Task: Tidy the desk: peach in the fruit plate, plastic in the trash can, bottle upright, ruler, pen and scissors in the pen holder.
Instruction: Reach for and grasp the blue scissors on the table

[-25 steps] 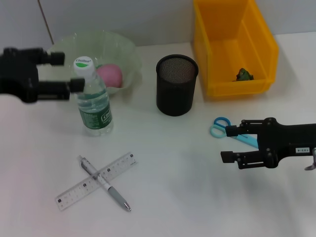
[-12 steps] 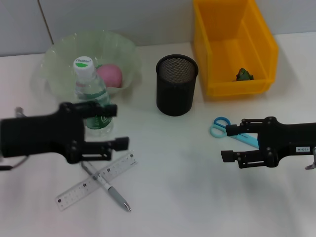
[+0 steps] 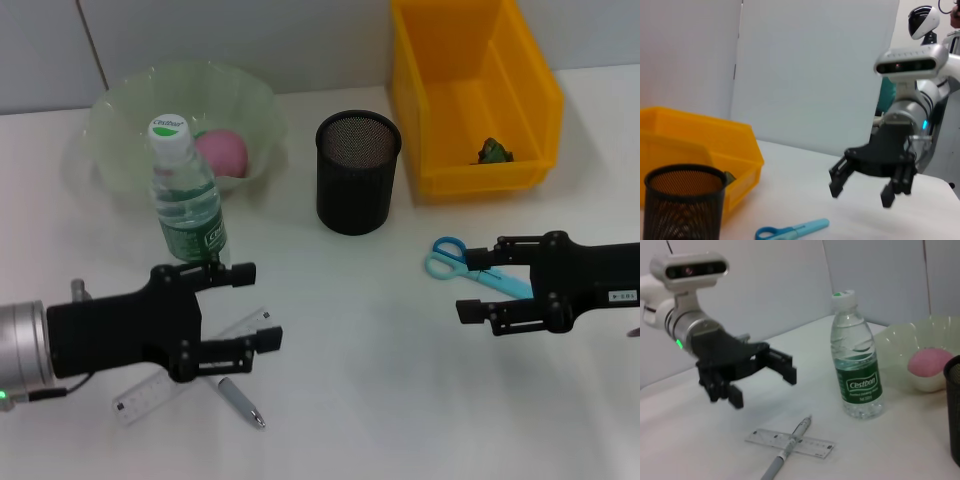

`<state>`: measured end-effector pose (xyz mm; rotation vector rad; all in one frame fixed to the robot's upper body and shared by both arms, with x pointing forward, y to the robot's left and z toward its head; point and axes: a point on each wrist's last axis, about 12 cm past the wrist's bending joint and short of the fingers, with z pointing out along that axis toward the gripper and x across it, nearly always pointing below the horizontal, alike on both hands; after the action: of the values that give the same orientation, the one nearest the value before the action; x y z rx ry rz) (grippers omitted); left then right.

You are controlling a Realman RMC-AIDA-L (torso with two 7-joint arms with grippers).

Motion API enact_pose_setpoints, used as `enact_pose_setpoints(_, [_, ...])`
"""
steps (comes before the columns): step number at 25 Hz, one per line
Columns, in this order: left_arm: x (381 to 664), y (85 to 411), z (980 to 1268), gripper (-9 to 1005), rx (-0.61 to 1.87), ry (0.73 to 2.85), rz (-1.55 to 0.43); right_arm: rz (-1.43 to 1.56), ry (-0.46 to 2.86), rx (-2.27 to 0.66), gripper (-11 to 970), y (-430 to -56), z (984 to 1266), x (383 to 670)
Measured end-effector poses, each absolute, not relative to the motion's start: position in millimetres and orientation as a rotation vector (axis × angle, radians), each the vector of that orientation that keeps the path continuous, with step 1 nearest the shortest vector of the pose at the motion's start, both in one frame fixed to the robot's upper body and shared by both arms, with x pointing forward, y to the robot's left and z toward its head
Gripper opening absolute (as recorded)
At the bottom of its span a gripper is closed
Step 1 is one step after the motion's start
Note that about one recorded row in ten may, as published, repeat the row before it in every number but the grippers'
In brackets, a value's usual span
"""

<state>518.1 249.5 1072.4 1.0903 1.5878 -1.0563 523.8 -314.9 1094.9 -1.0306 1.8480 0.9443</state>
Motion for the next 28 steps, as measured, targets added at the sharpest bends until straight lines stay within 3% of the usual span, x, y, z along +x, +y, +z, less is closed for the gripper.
enact_pose_setpoints(9, [513, 252, 1055, 824, 1.099, 1.638, -0.987, 0.910, 1.967, -1.098, 767, -317, 1130, 536])
enact_pose_setpoints(19, [518, 255, 1058, 824, 1.117, 1.641, -0.945, 0.681, 2.356, -1.161, 764, -279, 1180, 581])
enact_pose_setpoints(28, [520, 253, 1059, 823, 1.116, 1.641, -0.944, 0.315, 2.533, -1.303, 757, -241, 1179, 600])
